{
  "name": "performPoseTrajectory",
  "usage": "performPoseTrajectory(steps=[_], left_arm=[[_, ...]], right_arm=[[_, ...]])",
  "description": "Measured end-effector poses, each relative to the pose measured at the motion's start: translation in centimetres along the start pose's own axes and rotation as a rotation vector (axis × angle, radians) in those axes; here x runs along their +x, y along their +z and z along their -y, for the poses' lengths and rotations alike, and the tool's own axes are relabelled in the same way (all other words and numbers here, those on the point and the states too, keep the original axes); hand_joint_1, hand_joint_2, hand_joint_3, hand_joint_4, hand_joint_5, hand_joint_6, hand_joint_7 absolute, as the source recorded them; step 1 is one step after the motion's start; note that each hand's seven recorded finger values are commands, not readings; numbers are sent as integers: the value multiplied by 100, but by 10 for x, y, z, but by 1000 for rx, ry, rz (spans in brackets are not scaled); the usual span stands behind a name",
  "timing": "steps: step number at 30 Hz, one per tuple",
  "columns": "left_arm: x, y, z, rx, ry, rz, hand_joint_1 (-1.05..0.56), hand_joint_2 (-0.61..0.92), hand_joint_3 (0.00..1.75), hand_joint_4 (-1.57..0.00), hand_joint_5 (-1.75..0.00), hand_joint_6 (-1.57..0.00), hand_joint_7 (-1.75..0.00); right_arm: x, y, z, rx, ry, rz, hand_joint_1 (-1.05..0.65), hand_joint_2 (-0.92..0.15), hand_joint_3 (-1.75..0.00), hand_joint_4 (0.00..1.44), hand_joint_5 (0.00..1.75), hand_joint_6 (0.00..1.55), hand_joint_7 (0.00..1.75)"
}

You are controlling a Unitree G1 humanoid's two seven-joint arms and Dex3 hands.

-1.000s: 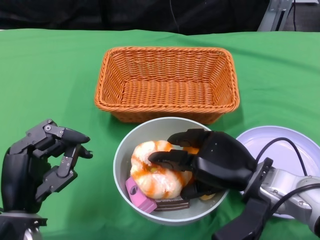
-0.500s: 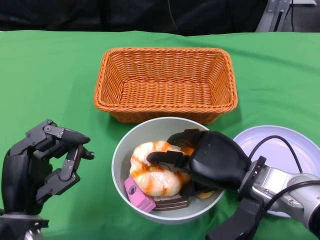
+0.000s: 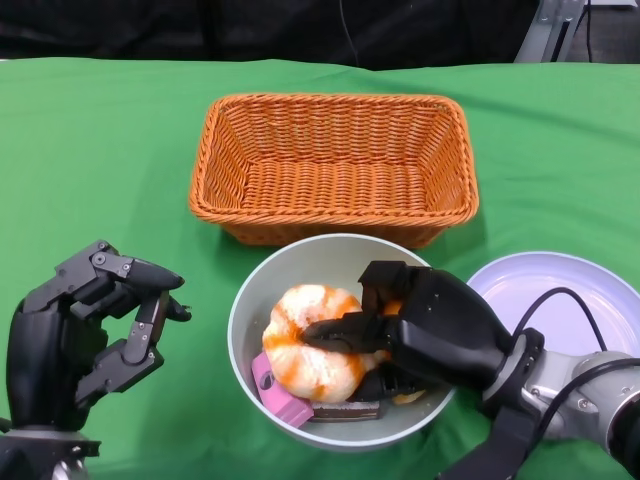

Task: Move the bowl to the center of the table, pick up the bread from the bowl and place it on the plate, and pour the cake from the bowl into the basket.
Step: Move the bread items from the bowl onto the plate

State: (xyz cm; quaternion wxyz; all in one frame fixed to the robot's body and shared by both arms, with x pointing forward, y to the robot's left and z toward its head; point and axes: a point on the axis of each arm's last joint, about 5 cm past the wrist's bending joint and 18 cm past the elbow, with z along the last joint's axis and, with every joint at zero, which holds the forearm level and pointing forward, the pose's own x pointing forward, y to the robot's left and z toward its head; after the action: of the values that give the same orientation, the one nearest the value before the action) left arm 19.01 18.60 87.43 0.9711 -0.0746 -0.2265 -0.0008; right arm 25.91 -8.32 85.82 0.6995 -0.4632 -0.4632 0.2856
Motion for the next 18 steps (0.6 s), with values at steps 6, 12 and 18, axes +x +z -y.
performPoseTrajectory(steps=[6,12,18], left_arm=[[0,0,0,16,-8,-2,-5,69,88,-75,-147,-83,-107],[0,0,0,20,-4,-4,-7,69,87,-74,-148,-83,-108],[0,0,0,28,6,-7,-6,70,85,-73,-150,-82,-111]], right_arm=[[1,1,1,37,-34,-1,-18,-92,-1,69,146,115,7],[5,0,8,80,-114,-10,-22,-91,0,78,126,115,9],[10,-5,22,107,-228,1,-23,-92,-8,81,113,113,9]])
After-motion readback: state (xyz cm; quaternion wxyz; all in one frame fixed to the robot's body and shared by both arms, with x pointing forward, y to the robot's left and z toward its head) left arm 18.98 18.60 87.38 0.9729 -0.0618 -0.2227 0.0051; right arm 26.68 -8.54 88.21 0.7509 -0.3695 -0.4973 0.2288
